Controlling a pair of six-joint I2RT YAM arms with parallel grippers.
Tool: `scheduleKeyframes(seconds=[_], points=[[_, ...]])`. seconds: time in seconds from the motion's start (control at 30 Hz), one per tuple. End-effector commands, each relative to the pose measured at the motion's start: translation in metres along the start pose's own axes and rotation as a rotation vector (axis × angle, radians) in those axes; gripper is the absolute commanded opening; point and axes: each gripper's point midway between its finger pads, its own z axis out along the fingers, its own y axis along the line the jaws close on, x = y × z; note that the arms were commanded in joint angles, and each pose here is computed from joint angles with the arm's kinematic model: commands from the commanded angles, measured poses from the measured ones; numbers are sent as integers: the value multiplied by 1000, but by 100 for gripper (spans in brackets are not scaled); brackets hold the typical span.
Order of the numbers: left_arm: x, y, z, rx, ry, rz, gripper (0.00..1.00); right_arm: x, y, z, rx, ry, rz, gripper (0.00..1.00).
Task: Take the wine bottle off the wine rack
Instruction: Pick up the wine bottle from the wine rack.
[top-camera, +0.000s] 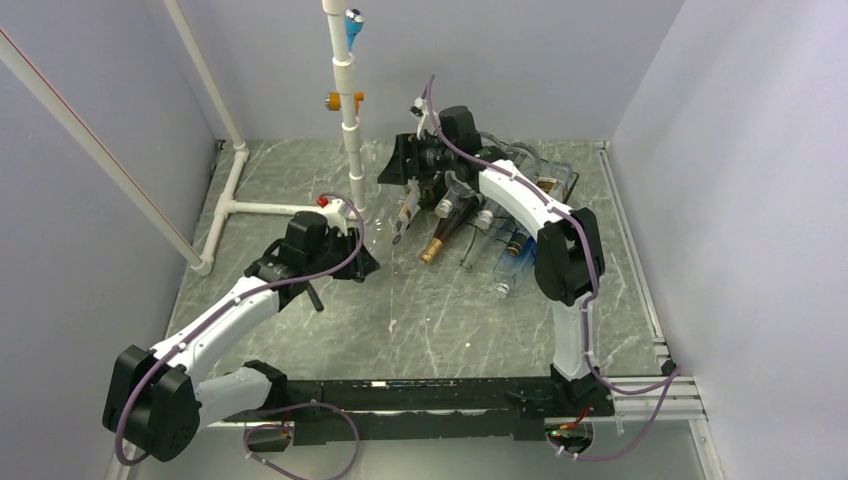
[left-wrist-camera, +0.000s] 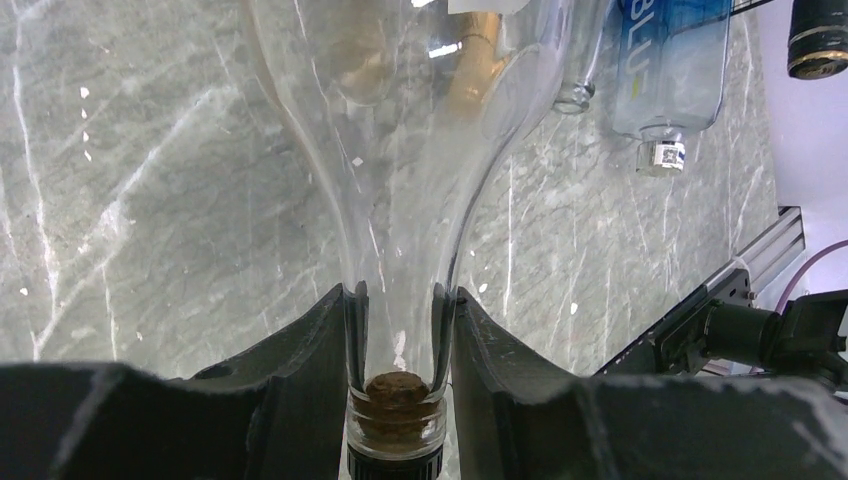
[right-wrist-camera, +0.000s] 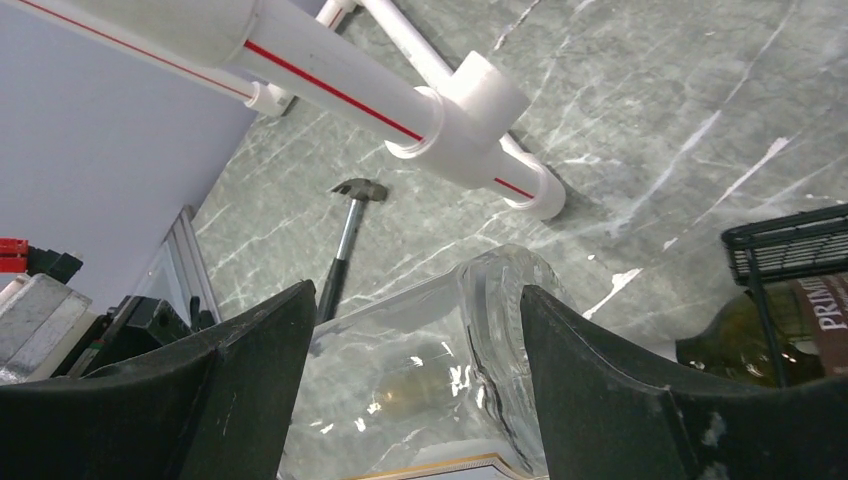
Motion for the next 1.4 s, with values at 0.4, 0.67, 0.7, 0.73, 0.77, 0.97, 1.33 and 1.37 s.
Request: scheduleKeyframes(seconds=[0.4, 0.67, 0.7, 0.73, 0.77, 0.97, 1.33, 1.37], points=[[-65, -27, -37, 86, -354, 27, 0, 84, 131, 5, -296, 220, 30, 77], [-36, -9, -44, 29, -298, -4, 0, 115, 134, 20, -291, 275, 29, 77], [-33, -8, -44, 24, -288, -9, 0, 118, 135, 22, -291, 280, 28, 77], [-29, -6, -44, 20, -278, -13, 0, 121, 135, 23, -287, 284, 25, 77], [-27, -5, -44, 18, -270, -17, 0, 123, 135, 25, -284, 289, 22, 77], [-12, 3, -44, -15, -220, -36, 0, 143, 133, 33, -268, 323, 15, 78], [4, 11, -51, -49, -180, -48, 0, 167, 124, 47, -225, 366, 18, 79], [6, 12, -51, -53, -176, -51, 0, 168, 123, 47, -221, 367, 16, 80]])
